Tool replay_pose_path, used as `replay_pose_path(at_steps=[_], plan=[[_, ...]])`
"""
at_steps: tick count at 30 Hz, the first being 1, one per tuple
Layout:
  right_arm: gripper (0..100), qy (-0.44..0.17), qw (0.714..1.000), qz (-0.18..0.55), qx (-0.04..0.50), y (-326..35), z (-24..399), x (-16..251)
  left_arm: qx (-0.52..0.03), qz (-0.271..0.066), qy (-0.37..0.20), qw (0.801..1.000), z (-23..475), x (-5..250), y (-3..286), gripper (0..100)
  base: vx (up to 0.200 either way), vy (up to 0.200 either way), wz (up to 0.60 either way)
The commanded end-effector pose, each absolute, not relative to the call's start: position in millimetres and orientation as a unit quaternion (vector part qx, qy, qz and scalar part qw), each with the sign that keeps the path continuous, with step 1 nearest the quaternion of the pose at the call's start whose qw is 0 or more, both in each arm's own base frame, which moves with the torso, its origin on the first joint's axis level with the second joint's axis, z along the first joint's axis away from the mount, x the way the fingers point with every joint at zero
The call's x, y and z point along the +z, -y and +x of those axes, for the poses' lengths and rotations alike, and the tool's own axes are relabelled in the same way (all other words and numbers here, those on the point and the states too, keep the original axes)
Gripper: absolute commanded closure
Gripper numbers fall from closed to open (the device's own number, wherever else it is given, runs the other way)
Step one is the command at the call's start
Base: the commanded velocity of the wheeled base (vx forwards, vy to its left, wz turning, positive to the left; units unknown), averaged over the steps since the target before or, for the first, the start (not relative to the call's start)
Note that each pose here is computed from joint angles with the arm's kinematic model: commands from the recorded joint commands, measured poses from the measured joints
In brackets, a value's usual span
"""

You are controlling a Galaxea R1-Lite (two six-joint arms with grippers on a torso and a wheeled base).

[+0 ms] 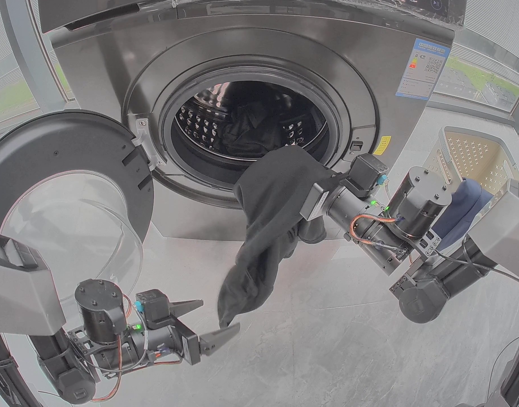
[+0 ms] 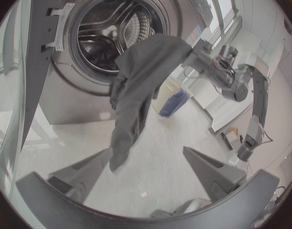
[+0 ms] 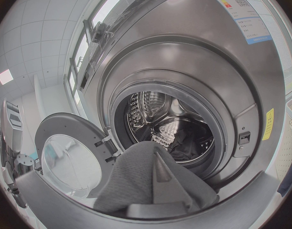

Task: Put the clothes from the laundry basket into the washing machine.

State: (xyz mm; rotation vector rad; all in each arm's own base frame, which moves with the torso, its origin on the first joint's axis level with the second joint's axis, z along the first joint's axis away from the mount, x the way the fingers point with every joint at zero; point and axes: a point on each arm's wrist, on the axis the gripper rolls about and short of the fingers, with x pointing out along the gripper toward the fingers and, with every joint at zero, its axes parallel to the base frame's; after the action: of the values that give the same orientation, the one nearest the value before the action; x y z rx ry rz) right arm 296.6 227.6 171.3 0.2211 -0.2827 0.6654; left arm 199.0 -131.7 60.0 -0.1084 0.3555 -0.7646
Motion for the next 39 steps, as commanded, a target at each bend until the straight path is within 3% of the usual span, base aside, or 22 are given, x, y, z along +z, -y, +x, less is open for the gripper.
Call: replay_pose_path(at_steps=[1,6,11,15,35,39], plan=[[100,0.149,0.927,0.112,0.325,-230,299,178,-0.377,-0.029,-0.21,0.902,182,49,125,0,0.0,0.0,0.0],[100,0.149,0.926,0.113,0.327,-234,301,177,-0.377,-0.024,-0.216,0.9,181,46,125,0,0.0,0.0,0.0],[100,0.144,0.923,0.115,0.337,-240,295,175,-0.384,-0.044,-0.131,0.913,214,68,145,0,0.0,0.0,0.0],[100,0.134,0.923,0.113,0.341,-244,295,168,-0.403,-0.053,-0.077,0.91,234,82,166,0,0.0,0.0,0.0],[100,0.117,0.915,0.123,0.367,-266,273,163,-0.401,-0.062,-0.038,0.913,294,61,207,0,0.0,0.0,0.0],[100,0.115,0.913,0.13,0.368,-268,260,167,-0.378,-0.063,-0.023,0.923,314,54,212,0,0.0,0.0,0.0]])
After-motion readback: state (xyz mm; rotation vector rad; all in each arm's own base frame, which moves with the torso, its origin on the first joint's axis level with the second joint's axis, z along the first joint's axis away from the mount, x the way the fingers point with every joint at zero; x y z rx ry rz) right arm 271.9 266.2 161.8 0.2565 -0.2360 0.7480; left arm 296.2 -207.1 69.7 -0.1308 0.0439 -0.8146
